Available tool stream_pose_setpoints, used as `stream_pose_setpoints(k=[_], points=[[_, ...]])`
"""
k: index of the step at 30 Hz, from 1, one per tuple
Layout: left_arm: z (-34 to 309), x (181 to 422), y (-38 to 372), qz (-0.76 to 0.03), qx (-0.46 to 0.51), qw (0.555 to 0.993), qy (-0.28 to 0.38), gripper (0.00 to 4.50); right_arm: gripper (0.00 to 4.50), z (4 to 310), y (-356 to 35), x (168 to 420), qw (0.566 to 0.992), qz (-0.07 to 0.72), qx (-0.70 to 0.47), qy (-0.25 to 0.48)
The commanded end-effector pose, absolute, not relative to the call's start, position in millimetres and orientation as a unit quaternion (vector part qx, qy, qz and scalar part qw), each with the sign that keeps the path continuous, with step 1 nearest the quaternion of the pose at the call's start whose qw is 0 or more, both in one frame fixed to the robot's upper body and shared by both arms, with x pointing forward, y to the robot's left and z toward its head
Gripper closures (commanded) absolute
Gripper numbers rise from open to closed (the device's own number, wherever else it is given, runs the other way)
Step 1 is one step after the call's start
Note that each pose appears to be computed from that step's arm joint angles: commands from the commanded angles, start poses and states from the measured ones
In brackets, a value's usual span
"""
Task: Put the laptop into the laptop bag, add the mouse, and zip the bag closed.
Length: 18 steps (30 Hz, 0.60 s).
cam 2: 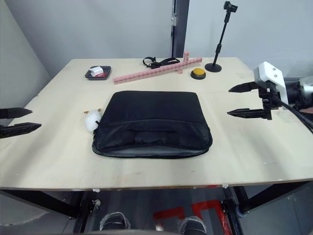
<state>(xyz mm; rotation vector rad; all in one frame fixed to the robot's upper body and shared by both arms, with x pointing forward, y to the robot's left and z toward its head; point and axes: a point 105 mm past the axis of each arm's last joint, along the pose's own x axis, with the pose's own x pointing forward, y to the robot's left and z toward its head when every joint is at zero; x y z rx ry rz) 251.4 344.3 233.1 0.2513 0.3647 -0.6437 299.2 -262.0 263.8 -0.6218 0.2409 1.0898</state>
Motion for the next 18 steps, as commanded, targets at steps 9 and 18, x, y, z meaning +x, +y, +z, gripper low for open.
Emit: stream_pose_setpoints(k=[9, 18], points=[[229.6, 257.0, 350.3, -0.291, 0.098, 0.940, 0.147, 0.03, 0.00, 283.4, -186.1, 289.5, 0.767, 0.601, -0.226, 0.015], [217.3, 259.7, 350.0, -0.262, 0.073, 0.956, 0.108, 0.03, 0.00, 298.3, -70.9, 295.6, 0.723, 0.668, -0.115, -0.132]])
